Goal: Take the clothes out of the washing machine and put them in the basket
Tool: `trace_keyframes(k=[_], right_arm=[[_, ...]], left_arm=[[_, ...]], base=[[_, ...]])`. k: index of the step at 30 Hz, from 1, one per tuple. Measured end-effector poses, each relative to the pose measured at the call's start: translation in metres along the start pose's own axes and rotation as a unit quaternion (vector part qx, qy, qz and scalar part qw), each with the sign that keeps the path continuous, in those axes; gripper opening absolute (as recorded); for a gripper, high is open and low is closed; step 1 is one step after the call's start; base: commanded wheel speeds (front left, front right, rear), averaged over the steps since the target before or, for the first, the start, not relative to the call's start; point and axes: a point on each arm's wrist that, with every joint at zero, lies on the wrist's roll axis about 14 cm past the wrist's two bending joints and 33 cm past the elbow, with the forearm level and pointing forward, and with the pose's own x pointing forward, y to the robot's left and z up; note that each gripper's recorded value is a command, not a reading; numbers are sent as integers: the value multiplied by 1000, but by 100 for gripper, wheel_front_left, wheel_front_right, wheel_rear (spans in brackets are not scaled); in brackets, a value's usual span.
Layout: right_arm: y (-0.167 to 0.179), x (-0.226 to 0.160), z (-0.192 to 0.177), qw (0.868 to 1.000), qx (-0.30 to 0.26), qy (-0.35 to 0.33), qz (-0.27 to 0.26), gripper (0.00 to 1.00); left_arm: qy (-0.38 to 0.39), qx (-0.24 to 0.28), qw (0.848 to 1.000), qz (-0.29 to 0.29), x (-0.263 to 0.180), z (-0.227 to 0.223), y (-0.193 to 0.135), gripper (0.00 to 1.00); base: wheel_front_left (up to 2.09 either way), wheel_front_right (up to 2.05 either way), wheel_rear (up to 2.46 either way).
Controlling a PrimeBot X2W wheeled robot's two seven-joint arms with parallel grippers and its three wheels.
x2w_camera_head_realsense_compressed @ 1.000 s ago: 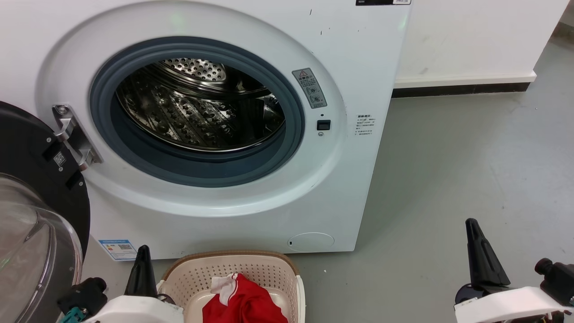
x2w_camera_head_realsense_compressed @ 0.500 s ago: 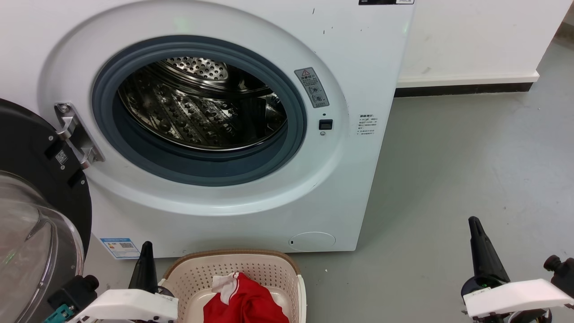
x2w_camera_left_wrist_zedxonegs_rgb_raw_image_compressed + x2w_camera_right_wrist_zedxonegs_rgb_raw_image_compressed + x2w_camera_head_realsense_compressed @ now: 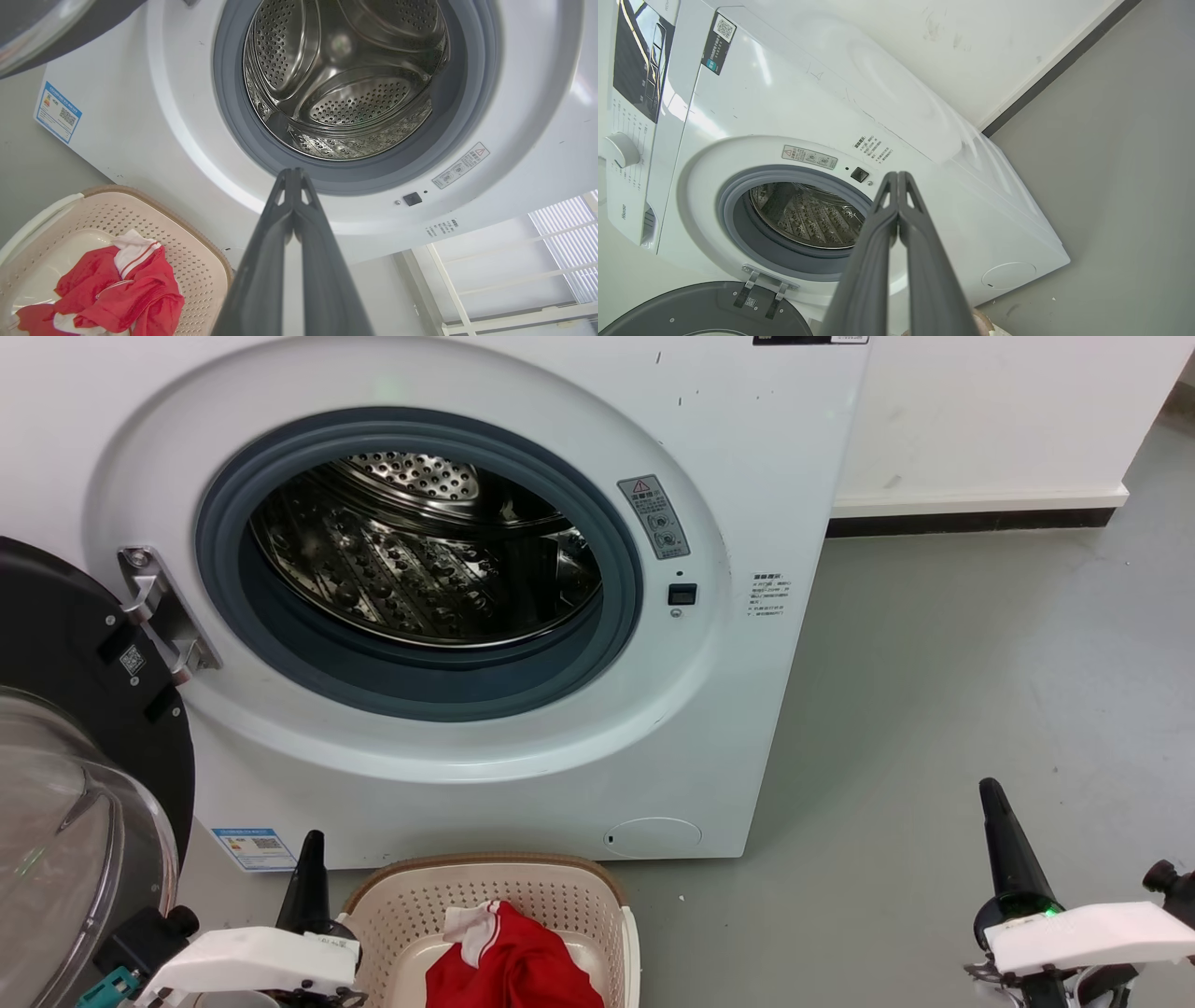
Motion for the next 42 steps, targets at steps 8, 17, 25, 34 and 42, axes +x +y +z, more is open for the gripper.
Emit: trace_keyframes(k=[8,17,25,34,42], right_arm=[[-4,2,-1,999,48,4,-8,0],[-6,6,-2,995,97,8,-14,0],[-7,10,-2,990,138,11,-16,0],[-9,12,-3,983,180,15,-20,0],[-9,15,-3,976,215,16,-21,0]], left_arm=[[5,-49,999,-5,3,1,-2,0],[9,-100,995,-9,5,1,-3,0],[13,-141,990,-13,6,2,-5,0],[14,-184,983,-23,9,4,-9,0],[17,-219,975,-27,10,4,-10,0]], base=[[0,0,0],[0,0,0],[0,0,0],[0,0,0],[0,0,0]])
